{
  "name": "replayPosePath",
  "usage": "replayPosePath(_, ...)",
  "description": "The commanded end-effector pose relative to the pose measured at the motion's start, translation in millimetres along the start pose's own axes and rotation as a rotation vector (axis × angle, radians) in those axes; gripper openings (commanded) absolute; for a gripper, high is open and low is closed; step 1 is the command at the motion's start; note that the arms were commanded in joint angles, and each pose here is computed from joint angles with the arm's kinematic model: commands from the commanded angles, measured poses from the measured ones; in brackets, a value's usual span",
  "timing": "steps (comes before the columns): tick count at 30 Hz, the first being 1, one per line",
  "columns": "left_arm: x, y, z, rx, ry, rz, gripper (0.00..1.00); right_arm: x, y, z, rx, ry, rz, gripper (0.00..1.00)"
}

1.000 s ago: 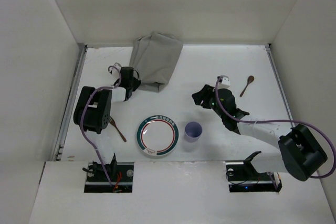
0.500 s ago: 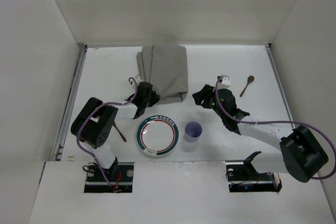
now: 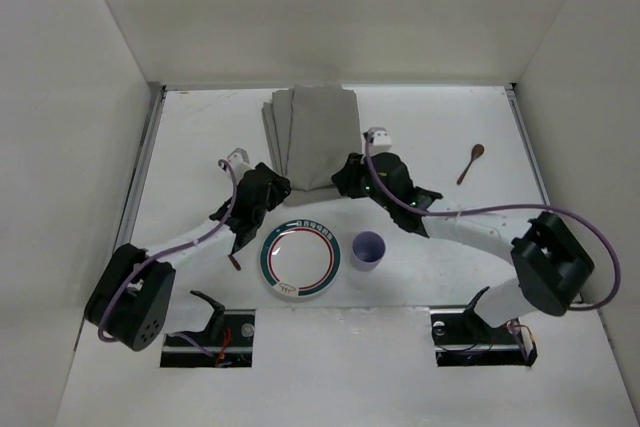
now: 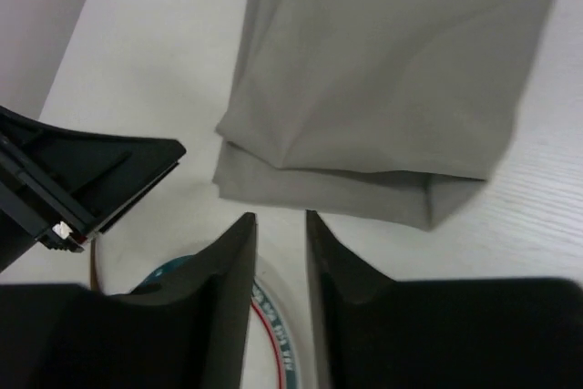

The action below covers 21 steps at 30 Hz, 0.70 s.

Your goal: Set the dinner table for one person

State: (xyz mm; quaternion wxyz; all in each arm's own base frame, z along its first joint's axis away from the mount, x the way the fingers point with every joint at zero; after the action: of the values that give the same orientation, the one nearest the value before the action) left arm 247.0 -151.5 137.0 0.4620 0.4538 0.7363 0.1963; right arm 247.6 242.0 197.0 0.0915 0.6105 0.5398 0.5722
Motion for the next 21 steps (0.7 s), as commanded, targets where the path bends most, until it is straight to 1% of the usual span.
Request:
replayPosePath(1,16.8,5.7,-5.7,-0.065,0.083,0.024,0.41,27.9,-7.0,20.6,0.089,0.030,-0.095,0.38)
replayPosePath(3,25.0,0.8,-4.5,-0.044,0.111,0.013,0.40,39.2,-15.6,37.8,0.141,0.018,-0.153,0.51)
replayPosePath(6,34.3,-3.5,-3.8,-0.015,0.127,-0.012,0.40,50.5,-21.3,61.9,0.211,-0.018,-0.191,0.56)
replayPosePath(9,51.4,-7.6,-10.4,-0.041,0.161,-0.090,0.38,54.1,-26.6,86.5,0.259,-0.061,-0.237,0.59)
replayPosePath(12,66.8,-6.2,-19.7,-0.084,0.177,-0.159,0.37,55.3,-33.8,108.1,0.318,-0.112,-0.250,0.62)
replayPosePath(15,75.8,-4.0,-27.1,-0.111,0.173,-0.172,0.37,57.9,-40.9,125.6,0.350,-0.142,-0.271,0.62)
replayPosePath(21,78.7,-9.3,-31.0,-0.087,0.143,-0.156,0.37,61.9,-44.6,147.6,0.353,-0.234,-0.309,0.62)
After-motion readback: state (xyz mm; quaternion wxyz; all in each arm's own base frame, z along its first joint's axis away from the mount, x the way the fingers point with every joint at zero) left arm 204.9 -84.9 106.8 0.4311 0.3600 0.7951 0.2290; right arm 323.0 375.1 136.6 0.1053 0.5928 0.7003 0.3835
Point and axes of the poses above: each gripper's point midway between its finger pads, its own z axis out along the fingers, its own x axis along the line the jaws close on, y = z × x, the point moved 10 cm from there along -z, back along the fingers, and after that the axes turned 10 degrees about z, right-handed, at the moved point
